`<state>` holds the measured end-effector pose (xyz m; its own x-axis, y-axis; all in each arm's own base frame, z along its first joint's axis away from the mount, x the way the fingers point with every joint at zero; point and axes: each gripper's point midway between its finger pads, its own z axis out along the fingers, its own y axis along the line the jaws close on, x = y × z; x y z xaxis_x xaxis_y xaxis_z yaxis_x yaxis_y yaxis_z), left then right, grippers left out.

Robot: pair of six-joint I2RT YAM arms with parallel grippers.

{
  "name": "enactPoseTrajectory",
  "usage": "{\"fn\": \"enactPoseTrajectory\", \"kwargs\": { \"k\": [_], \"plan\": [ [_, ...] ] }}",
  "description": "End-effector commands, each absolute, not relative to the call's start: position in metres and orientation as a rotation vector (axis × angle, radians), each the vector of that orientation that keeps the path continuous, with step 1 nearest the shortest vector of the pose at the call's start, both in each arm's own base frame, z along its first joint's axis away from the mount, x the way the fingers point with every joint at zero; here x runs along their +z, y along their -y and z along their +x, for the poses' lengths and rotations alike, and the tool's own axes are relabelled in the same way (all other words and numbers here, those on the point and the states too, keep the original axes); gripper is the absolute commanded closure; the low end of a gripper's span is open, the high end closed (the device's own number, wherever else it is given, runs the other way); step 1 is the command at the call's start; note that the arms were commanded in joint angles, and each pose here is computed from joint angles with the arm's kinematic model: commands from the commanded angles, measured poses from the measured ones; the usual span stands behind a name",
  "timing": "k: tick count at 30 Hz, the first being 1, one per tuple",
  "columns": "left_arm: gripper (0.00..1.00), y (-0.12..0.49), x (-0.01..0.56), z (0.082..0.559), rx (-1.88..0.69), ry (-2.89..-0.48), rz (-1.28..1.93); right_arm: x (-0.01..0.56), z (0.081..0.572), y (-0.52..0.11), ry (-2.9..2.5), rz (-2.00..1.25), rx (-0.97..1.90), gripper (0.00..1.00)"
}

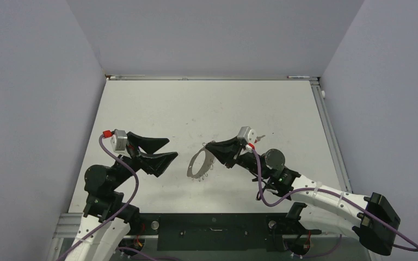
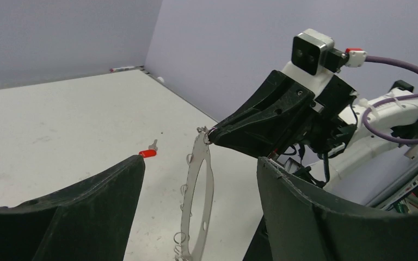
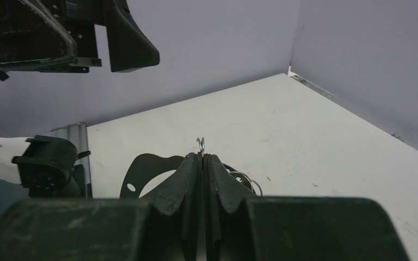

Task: Put the keys on the keyring

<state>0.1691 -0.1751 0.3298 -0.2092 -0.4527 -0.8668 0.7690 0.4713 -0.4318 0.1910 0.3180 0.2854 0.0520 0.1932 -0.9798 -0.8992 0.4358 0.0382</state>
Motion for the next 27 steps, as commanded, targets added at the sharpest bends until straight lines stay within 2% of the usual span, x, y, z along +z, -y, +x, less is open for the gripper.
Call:
{"fn": "enactPoseTrajectory", "kwargs": {
  "k": [1, 4, 9, 16, 18, 21, 27],
  "plan": [
    [0.29, 0.185, 0.373, 0.134, -1.264, -1.14, 0.461, 0.347, 0.152, -0.316, -1.002, -0.712, 1.171, 0.95],
    [0.31, 0.186, 0.373, 0.122, -1.312, -1.054, 0.488, 0.357, 0.139, -0.313, -0.95, -0.717, 1.235, 0.95],
    [0.4, 0.186, 0.376, 0.113, -1.345, -0.986, 0.51, 0.371, 0.122, -0.308, -0.882, -0.723, 1.318, 0.95],
    [0.42, 0.186, 0.383, 0.115, -1.375, -0.952, 0.473, 0.387, 0.11, -0.303, -0.817, -0.668, 1.429, 0.95],
    [0.46, 0.188, 0.381, 0.13, -1.364, -1.001, 0.417, 0.387, 0.12, -0.301, -0.846, -0.606, 1.419, 0.95],
    [0.45, 0.194, 0.372, 0.161, -1.313, -1.101, 0.305, 0.373, 0.161, -0.295, -1.0, -0.417, 1.306, 0.95],
    [0.45, 0.222, 0.364, 0.163, -1.333, -1.096, 0.336, 0.358, 0.18, -0.284, -1.08, -0.329, 1.265, 0.95]
  ]
}}
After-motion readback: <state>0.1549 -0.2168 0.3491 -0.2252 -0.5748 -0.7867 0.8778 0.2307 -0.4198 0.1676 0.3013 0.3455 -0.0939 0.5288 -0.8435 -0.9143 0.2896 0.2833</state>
